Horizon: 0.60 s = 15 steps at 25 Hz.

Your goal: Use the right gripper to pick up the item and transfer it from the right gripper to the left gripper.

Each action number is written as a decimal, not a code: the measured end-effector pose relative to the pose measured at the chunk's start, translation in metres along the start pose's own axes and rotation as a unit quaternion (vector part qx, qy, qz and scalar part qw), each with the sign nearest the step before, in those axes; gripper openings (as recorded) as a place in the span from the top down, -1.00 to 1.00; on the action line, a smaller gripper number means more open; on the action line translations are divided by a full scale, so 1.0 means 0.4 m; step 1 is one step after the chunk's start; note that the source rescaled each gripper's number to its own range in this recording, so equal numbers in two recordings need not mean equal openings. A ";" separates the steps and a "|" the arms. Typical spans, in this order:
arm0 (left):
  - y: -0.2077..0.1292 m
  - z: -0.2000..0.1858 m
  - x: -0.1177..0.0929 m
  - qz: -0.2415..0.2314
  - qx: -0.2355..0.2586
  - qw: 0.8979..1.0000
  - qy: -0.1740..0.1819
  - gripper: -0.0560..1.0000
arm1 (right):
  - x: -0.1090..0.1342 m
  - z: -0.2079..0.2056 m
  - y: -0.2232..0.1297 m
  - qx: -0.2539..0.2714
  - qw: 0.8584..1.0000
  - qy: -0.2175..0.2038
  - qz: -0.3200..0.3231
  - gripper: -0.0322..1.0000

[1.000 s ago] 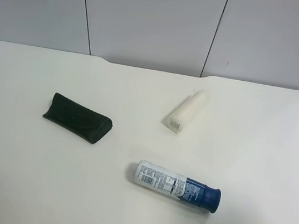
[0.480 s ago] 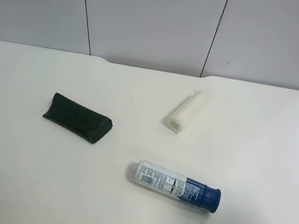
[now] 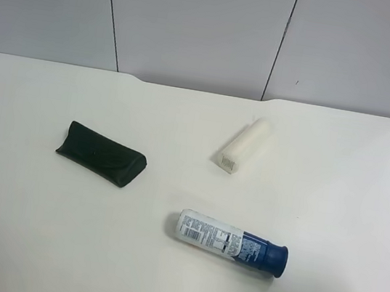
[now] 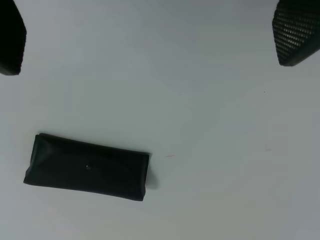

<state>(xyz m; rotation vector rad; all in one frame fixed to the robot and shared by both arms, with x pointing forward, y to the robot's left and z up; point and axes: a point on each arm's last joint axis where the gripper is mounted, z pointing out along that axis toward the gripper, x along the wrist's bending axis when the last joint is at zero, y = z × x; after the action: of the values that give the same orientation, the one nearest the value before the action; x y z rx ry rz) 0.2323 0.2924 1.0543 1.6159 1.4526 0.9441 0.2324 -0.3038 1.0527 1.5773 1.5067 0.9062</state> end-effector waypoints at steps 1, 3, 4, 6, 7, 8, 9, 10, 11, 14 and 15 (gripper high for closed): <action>0.000 0.000 0.000 0.000 0.000 1.000 0.000 -1.00 | 0.000 0.000 0.000 0.000 1.000 0.000 0.000 -1.00; 0.000 0.000 0.000 0.000 0.000 1.000 0.000 -1.00 | 0.000 0.000 0.000 0.000 1.000 0.000 0.000 -1.00; 0.000 0.000 0.000 0.000 0.000 1.000 0.000 -1.00 | 0.000 0.000 0.000 0.000 1.000 0.000 0.000 -1.00; 0.001 0.000 0.000 0.000 -0.001 1.000 0.000 -1.00 | 0.000 0.000 0.000 0.000 1.000 0.000 0.000 -1.00; 0.001 0.000 0.000 0.000 -0.002 1.000 0.000 -1.00 | 0.000 0.000 0.000 0.000 1.000 0.000 0.000 -1.00; 0.001 0.000 0.000 0.000 -0.002 1.000 0.000 -1.00 | 0.000 0.000 0.000 0.000 1.000 0.000 0.000 -1.00; 0.001 0.000 0.000 0.000 -0.002 1.000 0.000 -1.00 | 0.000 0.000 0.000 0.000 1.000 0.000 0.000 -1.00; 0.001 0.000 0.000 0.000 -0.002 1.000 0.000 -1.00 | 0.000 0.000 0.000 0.000 1.000 0.000 0.000 -1.00; 0.001 0.000 0.000 0.000 -0.002 1.000 0.000 -1.00 | 0.000 0.000 0.000 0.000 1.000 0.000 0.000 -1.00; 0.001 0.000 0.000 0.000 -0.002 1.000 0.000 -1.00 | 0.000 0.000 0.000 0.000 1.000 0.000 0.000 -1.00; 0.001 0.000 0.000 0.000 -0.002 1.000 0.000 -1.00 | 0.000 0.000 0.000 0.000 1.000 0.000 0.000 -1.00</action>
<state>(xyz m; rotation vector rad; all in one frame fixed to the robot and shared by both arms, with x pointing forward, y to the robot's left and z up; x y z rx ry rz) 0.2324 0.2924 1.0546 1.6128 1.4502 0.9469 0.2324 -0.3038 1.0527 1.5773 1.5067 0.9062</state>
